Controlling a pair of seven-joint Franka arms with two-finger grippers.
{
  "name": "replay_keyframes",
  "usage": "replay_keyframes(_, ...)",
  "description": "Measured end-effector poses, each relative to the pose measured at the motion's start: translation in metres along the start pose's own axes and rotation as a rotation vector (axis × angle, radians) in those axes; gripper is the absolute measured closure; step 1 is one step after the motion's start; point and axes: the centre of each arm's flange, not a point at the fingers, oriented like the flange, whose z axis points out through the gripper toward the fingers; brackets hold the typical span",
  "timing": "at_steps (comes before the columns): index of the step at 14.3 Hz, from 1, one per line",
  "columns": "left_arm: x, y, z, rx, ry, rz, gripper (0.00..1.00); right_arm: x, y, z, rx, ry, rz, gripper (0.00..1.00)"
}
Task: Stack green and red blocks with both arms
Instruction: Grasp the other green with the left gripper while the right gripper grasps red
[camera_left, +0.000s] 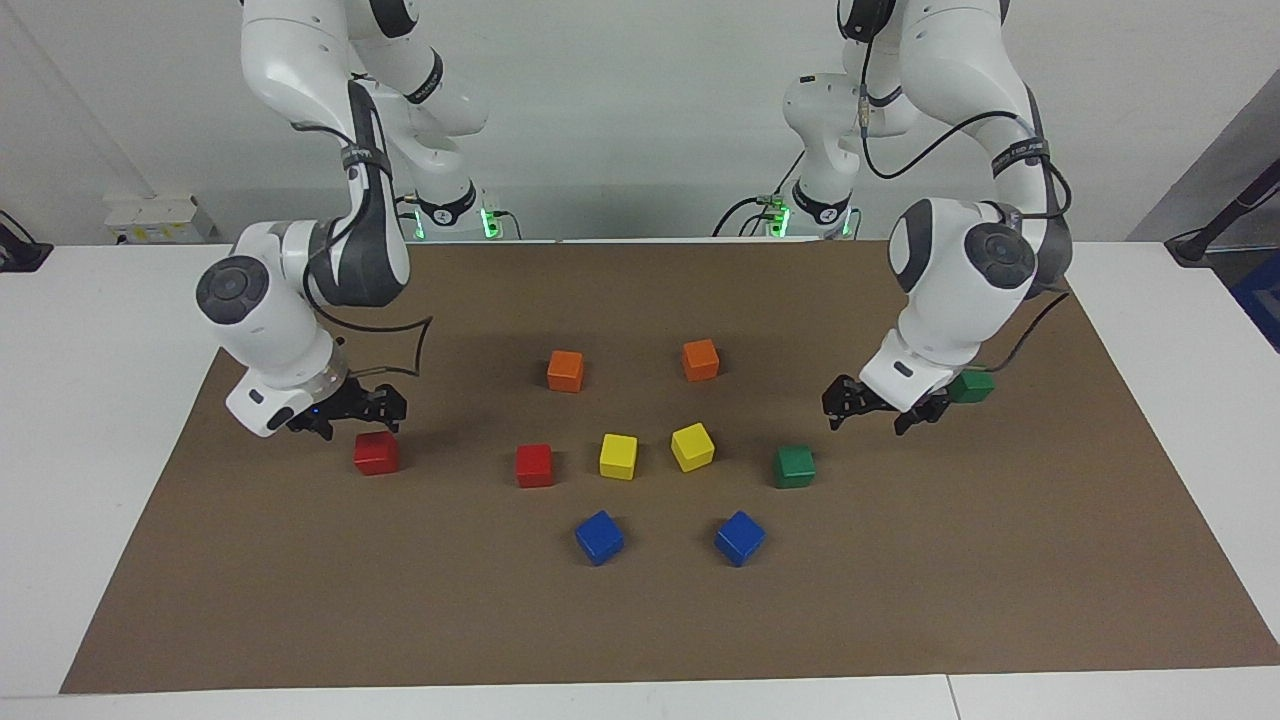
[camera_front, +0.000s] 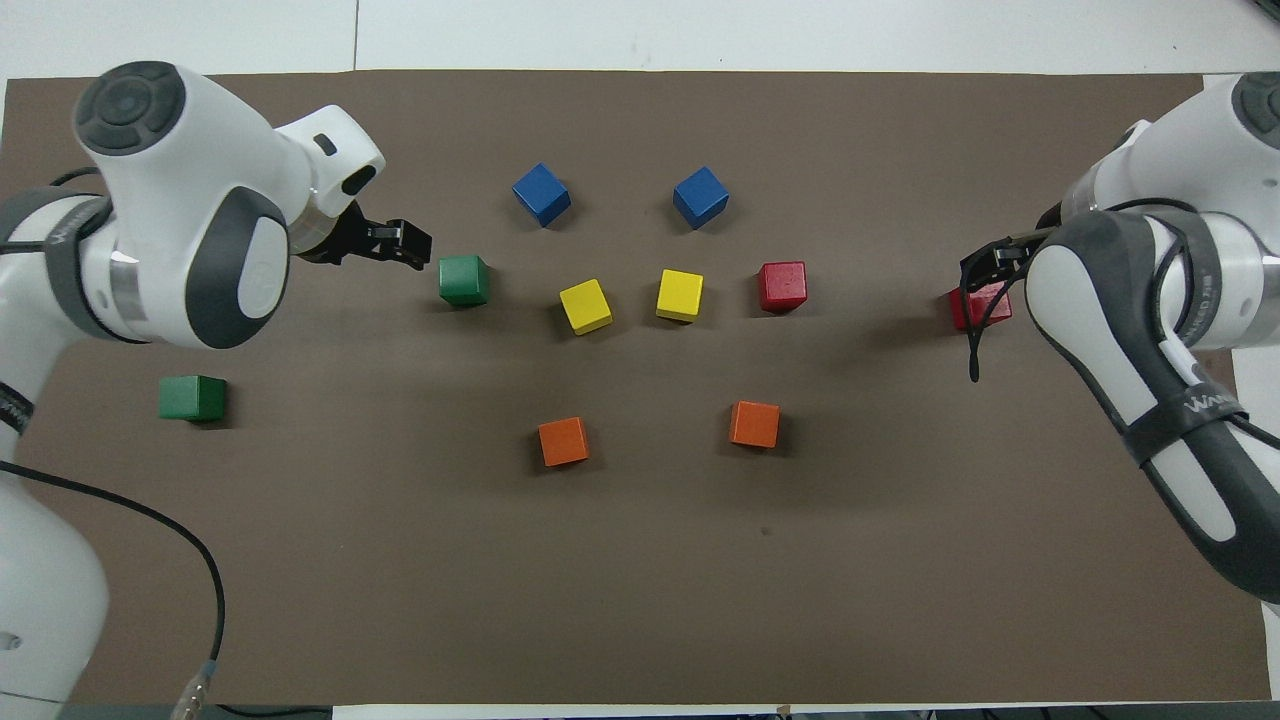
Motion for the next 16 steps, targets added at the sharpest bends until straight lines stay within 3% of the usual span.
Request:
replay_keyframes(3, 0.007, 0.023, 0.034, -0.003, 0.008, 0.006, 0.00, 0.013, -0.084, -0.042, -0.026, 0.027, -0.006, 0.00)
replay_keyframes(7, 0.013, 0.034, 0.057, 0.001, 0.027, 0.004, 0.00, 0.044, -0.190, -0.010, -0.034, 0.039, 0.022, 0.00)
replay_keyframes(11, 0.014, 0.034, 0.069, 0.019, 0.038, 0.016, 0.00, 0.074, -0.191, 0.023, -0.013, 0.091, 0.048, 0.00)
replay_keyframes(16, -0.001, 0.050, 0.105, 0.030, 0.031, 0.017, 0.00, 0.078, -0.191, 0.038, -0.010, 0.085, 0.126, 0.00)
